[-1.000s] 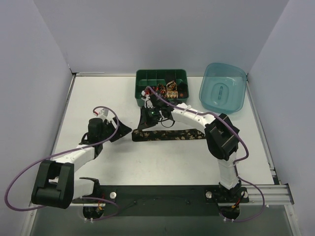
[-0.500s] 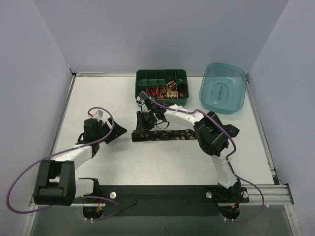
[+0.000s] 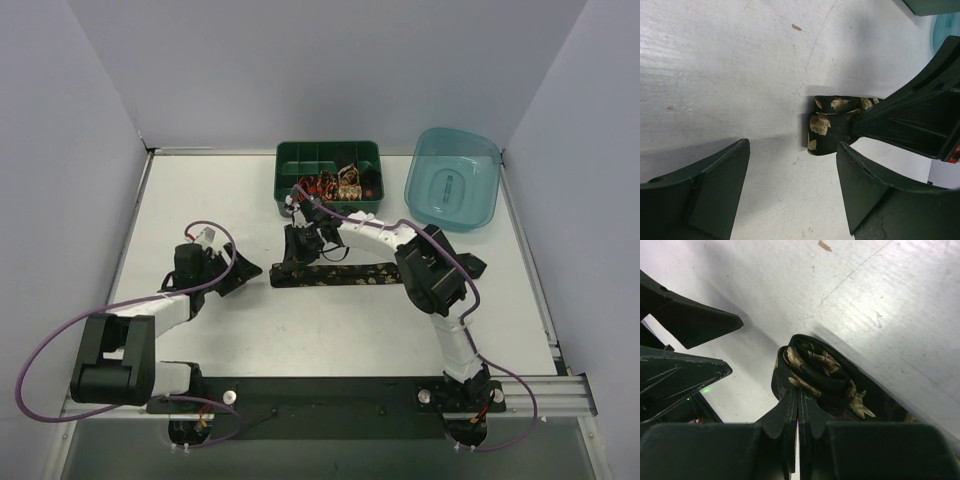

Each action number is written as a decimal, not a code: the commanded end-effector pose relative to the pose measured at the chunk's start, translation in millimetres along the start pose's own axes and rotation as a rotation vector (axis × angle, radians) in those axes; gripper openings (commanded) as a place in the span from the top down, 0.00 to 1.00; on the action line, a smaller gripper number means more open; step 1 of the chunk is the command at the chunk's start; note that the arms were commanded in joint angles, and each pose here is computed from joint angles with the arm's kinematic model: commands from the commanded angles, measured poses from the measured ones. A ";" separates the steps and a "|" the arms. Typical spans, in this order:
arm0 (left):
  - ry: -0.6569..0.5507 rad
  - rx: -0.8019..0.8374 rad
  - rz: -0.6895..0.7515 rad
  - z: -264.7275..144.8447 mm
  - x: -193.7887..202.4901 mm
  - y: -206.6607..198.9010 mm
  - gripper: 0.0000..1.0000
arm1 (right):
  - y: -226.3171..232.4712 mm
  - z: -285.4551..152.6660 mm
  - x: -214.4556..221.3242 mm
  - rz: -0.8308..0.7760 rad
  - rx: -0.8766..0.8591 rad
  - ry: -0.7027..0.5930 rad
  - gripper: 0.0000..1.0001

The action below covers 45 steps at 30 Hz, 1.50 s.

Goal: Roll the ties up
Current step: Roll the tie at the center of the board.

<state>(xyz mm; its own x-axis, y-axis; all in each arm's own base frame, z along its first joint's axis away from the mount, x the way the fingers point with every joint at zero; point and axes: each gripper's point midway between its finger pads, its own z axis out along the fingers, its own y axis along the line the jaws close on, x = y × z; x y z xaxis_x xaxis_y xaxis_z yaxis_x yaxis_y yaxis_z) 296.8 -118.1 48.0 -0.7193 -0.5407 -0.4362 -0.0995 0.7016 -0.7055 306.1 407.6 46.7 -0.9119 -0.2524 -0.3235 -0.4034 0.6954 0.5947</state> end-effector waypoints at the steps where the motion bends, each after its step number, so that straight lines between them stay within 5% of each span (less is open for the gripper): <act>1: -0.013 0.077 0.038 6.7 -5.2 -20.4 0.21 | -21.2 6.3 6.2 0.023 0.049 0.020 1.00; 15: 0.030 0.097 0.051 36.7 17.1 -37.2 0.21 | -37.9 19.0 21.1 0.047 0.075 0.059 1.00; 25: 0.031 0.083 0.028 62.3 28.9 -32.9 0.34 | -54.2 22.6 25.9 0.090 0.100 0.073 1.00; 37: -0.013 0.143 0.018 66.5 26.6 -37.7 0.79 | -54.0 20.0 24.9 0.093 0.088 0.075 1.00; 40: 0.001 0.155 0.027 69.6 24.2 -43.4 0.98 | -51.6 18.0 22.0 0.088 0.080 0.067 1.00; 45: 0.060 0.089 0.073 70.7 25.6 -38.6 1.00 | -40.0 0.5 4.7 0.069 0.058 0.014 1.00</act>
<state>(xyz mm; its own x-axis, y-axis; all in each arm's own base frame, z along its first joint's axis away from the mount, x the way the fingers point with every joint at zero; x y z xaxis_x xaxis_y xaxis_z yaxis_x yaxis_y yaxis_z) 326.3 -189.5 23.3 -0.7358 -0.5206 -0.4331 -0.0097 0.6476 -0.7619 318.0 396.2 23.5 -0.9352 -0.2141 -0.2821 -0.3473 0.7109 0.6116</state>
